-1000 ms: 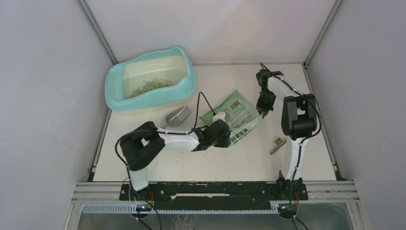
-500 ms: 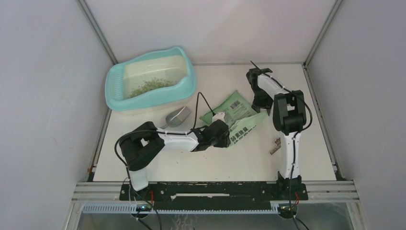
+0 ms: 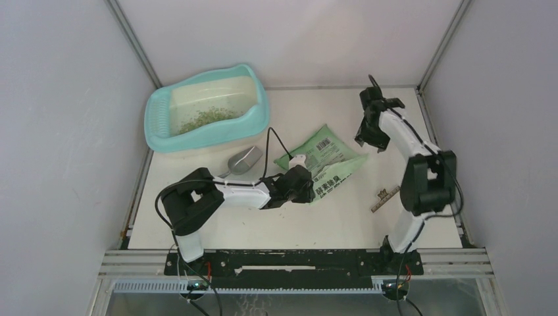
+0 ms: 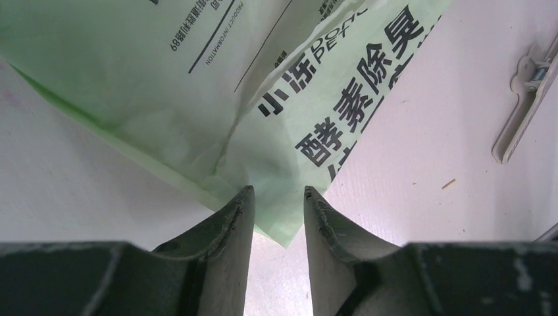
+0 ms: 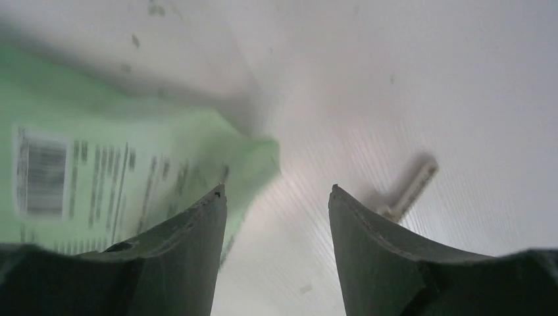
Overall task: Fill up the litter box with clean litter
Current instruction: Close the cat litter bag at the center of the board.
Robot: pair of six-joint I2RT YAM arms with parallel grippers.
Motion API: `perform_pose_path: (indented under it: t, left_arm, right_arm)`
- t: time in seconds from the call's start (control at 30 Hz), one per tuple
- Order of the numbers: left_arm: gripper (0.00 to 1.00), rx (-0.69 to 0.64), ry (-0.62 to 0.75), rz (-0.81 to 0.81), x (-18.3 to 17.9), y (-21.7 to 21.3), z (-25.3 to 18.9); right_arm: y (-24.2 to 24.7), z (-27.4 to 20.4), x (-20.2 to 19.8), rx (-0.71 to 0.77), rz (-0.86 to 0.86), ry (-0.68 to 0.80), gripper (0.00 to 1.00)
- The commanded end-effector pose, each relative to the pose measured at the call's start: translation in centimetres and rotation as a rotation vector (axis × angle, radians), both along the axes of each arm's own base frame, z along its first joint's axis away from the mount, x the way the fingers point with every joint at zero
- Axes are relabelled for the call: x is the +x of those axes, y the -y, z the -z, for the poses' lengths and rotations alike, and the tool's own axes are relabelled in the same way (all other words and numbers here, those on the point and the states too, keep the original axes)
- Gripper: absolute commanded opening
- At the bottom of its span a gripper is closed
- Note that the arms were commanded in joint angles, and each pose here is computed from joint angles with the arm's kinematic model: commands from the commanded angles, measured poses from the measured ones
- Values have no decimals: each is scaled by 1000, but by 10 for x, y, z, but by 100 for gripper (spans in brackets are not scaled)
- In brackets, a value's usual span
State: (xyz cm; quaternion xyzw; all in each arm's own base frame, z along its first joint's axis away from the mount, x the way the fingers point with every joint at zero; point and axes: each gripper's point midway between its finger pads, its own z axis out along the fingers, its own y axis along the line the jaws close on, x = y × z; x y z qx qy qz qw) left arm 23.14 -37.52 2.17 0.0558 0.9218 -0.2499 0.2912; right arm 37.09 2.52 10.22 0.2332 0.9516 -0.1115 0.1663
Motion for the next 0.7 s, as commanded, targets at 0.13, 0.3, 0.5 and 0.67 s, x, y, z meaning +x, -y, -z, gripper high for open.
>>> perform_pose_path:
  t: [0.13, 0.3, 0.5, 0.67]
  left_arm:
    - [40, 243, -112, -34, -24, -59, 47]
    - [39, 244, -122, -39, -25, -60, 50]
    - [39, 249, -118, -50, -25, -63, 50]
    - [39, 249, -121, -52, -25, -63, 50]
  right_arm:
    - [-57, -14, -59, 368, -155, 111, 62]
    - [-99, 31, -107, 637, -187, 94, 61]
    - [-91, 57, -105, 697, -154, 171, 61]
    - [-82, 71, -92, 715, -99, 198, 63]
